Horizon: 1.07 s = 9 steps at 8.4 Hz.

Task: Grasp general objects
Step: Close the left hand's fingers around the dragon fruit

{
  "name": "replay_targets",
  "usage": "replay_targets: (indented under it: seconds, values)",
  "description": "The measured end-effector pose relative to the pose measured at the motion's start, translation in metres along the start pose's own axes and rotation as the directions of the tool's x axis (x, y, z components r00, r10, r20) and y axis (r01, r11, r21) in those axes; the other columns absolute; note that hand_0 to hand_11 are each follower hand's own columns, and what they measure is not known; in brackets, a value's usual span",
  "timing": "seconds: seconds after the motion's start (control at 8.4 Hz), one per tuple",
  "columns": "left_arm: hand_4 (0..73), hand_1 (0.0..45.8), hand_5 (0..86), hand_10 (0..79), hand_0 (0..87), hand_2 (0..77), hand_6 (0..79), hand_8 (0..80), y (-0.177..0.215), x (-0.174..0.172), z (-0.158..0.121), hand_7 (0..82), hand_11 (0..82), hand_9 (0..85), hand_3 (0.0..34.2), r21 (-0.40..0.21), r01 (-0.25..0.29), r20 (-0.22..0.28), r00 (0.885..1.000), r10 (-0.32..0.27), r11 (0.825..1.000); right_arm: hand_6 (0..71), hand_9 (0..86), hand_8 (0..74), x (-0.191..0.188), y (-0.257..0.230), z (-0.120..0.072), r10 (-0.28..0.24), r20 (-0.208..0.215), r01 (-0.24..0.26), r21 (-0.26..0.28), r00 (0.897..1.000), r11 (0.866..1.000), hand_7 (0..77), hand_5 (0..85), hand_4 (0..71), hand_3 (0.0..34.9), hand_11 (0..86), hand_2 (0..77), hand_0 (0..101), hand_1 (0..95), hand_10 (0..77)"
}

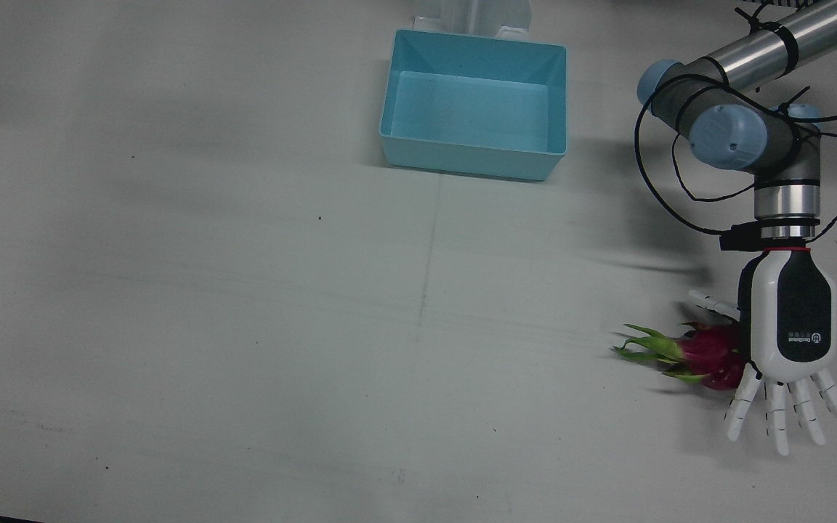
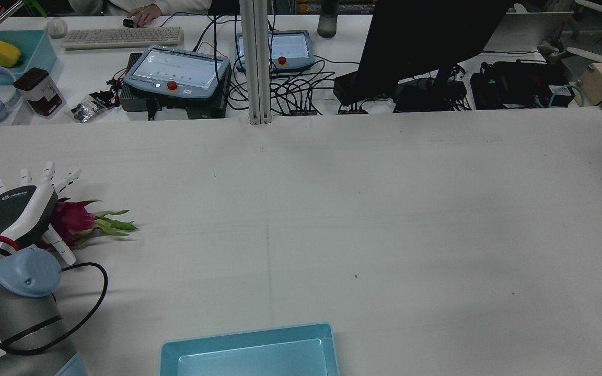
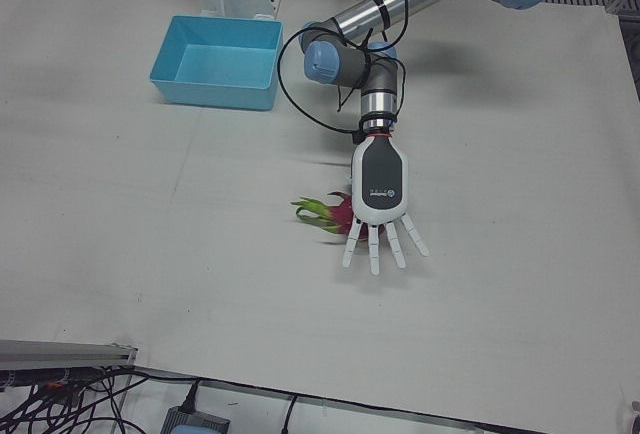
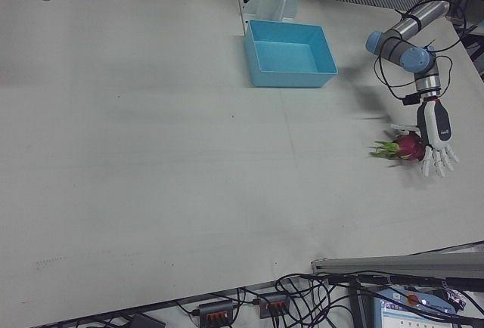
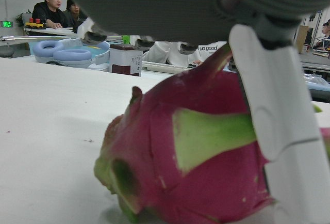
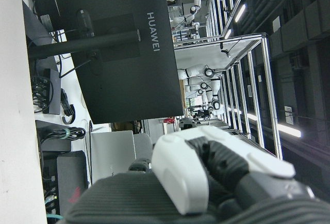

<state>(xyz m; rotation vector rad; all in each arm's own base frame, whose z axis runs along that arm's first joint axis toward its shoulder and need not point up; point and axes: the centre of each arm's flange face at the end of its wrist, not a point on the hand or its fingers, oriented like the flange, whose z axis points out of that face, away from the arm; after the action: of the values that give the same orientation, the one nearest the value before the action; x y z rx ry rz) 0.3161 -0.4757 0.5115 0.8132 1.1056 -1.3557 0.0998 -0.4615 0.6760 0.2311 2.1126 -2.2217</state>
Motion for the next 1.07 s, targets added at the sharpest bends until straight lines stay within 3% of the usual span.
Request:
replay_targets:
  seconds: [0.24, 0.71, 0.83, 1.07]
  values:
    - [0.0, 0.0, 2.2, 0.5, 47.5, 0.5, 0.0, 1.1, 0.004, -0.0111, 0.007, 1.1, 0.5, 0.5, 28.8, -0.003, 0.001, -0.001, 1.0, -0.001, 1.0, 0.0, 0.5, 0.0, 0.0, 0.0, 0.0, 0.0, 0.0, 0.0, 0.0, 1.0, 1.0, 0.0, 0.0, 0.0, 0.0, 0.5, 77.4, 0, 94.9, 0.0]
    - [0.0, 0.0, 2.2, 0.5, 48.3, 1.1, 0.0, 1.1, 0.0069, -0.0158, 0.0087, 1.1, 0.5, 0.5, 23.6, -0.006, -0.001, -0.001, 1.0, 0.001, 1.0, 0.0, 0.5, 0.0, 0.0, 0.0, 0.0, 0.0, 0.0, 0.0, 0.0, 1.0, 1.0, 0.0, 0.0, 0.0, 0.0, 0.5, 77.4, 0, 94.9, 0.0]
    - [0.0, 0.0, 2.2, 0.5, 48.3, 1.1, 0.0, 1.1, 0.0069, -0.0163, 0.0088, 1.1, 0.5, 0.5, 23.6, -0.005, -0.003, -0.001, 1.0, 0.003, 1.0, 0.0, 0.5, 0.0, 0.0, 0.0, 0.0, 0.0, 0.0, 0.0, 0.0, 1.0, 1.0, 0.0, 0.0, 0.0, 0.0, 0.5, 77.4, 0, 94.9, 0.0]
    - [0.0, 0.0, 2.2, 0.5, 48.9, 0.5, 0.0, 1.1, 0.0072, -0.0167, 0.0087, 1.1, 0.5, 0.5, 16.5, -0.003, -0.006, -0.001, 1.0, 0.006, 1.0, 0.0, 0.5, 0.0, 0.0, 0.0, 0.0, 0.0, 0.0, 0.0, 0.0, 1.0, 1.0, 0.0, 0.0, 0.0, 0.0, 0.5, 77.4, 0, 94.9, 0.0]
